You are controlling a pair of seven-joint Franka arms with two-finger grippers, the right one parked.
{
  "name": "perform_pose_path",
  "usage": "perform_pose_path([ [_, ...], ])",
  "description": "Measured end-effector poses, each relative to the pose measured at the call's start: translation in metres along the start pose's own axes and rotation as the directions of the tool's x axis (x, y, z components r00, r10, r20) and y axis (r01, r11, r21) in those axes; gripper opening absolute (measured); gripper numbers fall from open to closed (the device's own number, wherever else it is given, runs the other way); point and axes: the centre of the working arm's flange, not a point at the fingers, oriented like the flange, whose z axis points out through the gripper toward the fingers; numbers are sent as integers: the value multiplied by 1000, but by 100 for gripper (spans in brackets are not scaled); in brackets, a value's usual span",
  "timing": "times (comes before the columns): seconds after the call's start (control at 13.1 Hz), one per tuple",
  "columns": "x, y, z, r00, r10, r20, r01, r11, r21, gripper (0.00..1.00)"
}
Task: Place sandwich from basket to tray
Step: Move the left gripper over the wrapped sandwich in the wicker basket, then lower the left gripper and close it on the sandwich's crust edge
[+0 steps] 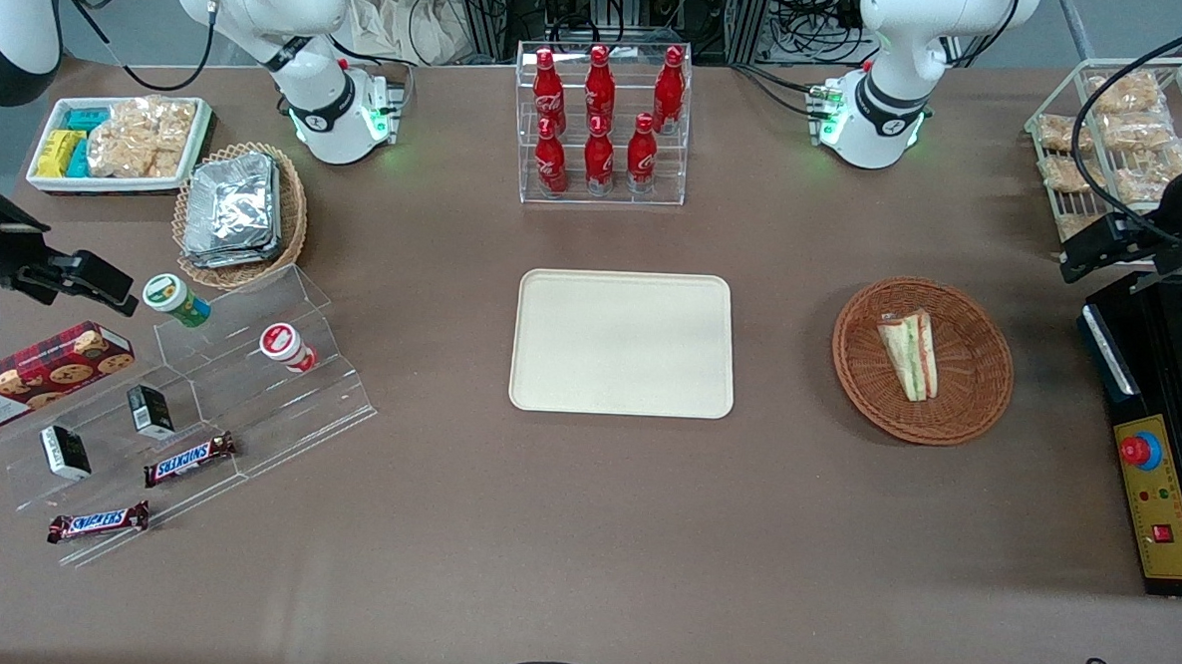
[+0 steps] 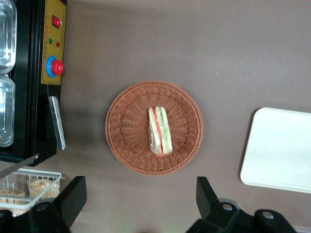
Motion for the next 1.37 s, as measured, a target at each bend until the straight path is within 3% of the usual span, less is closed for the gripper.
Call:
perform_pose_path([
  [0.3,-17,-4,48,999,-16,49,16,1000,9,100],
  [0.61,-32,0,155,997,-17,75,17,1000,13,100],
  [1.07,-42,9,265,999,-33,35,33,999,1,100],
  [1.37,-40,22,326,999,-33,-22,33,999,-18,100],
])
